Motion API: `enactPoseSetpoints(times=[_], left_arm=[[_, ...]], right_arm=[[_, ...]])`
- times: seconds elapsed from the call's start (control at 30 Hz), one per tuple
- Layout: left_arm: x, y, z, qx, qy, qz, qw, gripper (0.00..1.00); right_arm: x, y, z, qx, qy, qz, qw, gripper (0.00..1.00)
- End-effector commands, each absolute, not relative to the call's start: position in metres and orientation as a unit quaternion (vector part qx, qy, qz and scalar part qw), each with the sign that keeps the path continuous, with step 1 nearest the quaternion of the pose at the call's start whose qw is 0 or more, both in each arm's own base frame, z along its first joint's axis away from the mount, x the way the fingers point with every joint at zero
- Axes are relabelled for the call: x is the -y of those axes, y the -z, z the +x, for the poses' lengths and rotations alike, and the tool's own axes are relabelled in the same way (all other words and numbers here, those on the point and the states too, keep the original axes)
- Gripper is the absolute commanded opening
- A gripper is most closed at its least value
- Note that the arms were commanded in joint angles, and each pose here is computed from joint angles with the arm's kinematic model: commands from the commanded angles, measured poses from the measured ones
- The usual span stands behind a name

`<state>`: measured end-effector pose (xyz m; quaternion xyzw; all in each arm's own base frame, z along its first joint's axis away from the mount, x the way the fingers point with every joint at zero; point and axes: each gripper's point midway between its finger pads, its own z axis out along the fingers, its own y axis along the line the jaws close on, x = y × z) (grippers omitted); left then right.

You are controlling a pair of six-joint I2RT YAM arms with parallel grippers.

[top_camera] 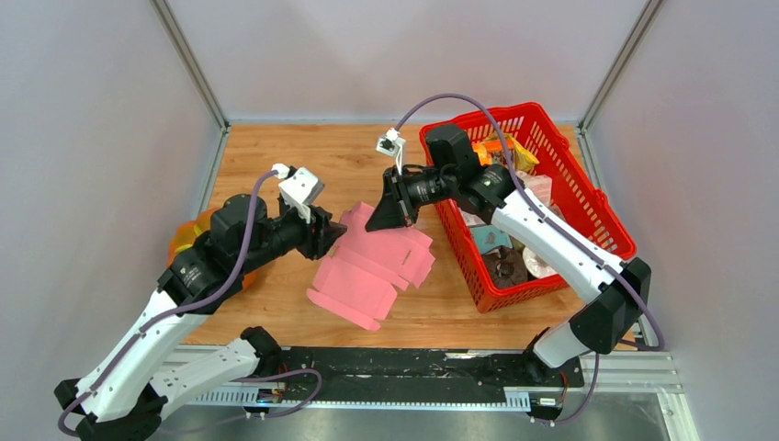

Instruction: Fold the paper box

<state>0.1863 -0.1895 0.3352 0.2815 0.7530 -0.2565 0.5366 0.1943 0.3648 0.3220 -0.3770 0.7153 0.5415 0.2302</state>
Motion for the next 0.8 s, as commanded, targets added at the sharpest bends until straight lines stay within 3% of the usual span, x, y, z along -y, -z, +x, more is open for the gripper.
enactPoseSetpoints(times=[0.0, 0.1, 0.23, 0.27, 0.3, 0.37, 0.4, 0.5, 0.6, 0.73, 0.77], left_arm=[[0.188, -0.333, 0.194, -0.753, 0.24, 0.278, 0.546, 0.46], [0.191, -0.329, 0.195, -0.755, 0.239, 0.283, 0.542, 0.34], [0.195, -0.314, 0.195, -0.764, 0.239, 0.292, 0.523, 0.03], [0.195, -0.312, 0.195, -0.765, 0.24, 0.292, 0.522, 0.01], [0.196, -0.31, 0.196, -0.765, 0.24, 0.292, 0.522, 0.0], [0.193, -0.304, 0.197, -0.769, 0.235, 0.282, 0.523, 0.0], [0.193, -0.303, 0.199, -0.769, 0.234, 0.276, 0.527, 0.0], [0.186, -0.296, 0.205, -0.77, 0.223, 0.252, 0.542, 0.0], [0.185, -0.288, 0.207, -0.768, 0.222, 0.24, 0.551, 0.0], [0.175, -0.273, 0.212, -0.779, 0.202, 0.217, 0.552, 0.0], [0.174, -0.271, 0.212, -0.78, 0.198, 0.215, 0.554, 0.0]], right_arm=[[-0.367, -0.332, 0.191, -0.699, -0.53, -0.41, 0.249, 0.0], [-0.366, -0.33, 0.191, -0.698, -0.519, -0.424, 0.253, 0.0], [-0.363, -0.329, 0.189, -0.689, -0.514, -0.441, 0.258, 0.0], [-0.363, -0.328, 0.188, -0.689, -0.511, -0.443, 0.259, 0.0], [-0.362, -0.326, 0.19, -0.689, -0.508, -0.446, 0.26, 0.01], [-0.36, -0.319, 0.2, -0.711, -0.485, -0.432, 0.268, 0.14], [-0.36, -0.315, 0.206, -0.724, -0.473, -0.421, 0.272, 0.29], [-0.352, -0.3, 0.236, -0.79, -0.414, -0.34, 0.297, 0.53], [-0.339, -0.297, 0.254, -0.838, -0.373, -0.249, 0.312, 0.65], [-0.309, -0.302, 0.276, -0.88, -0.327, -0.079, 0.335, 0.7], [-0.308, -0.306, 0.277, -0.882, -0.342, -0.011, 0.325, 0.76]])
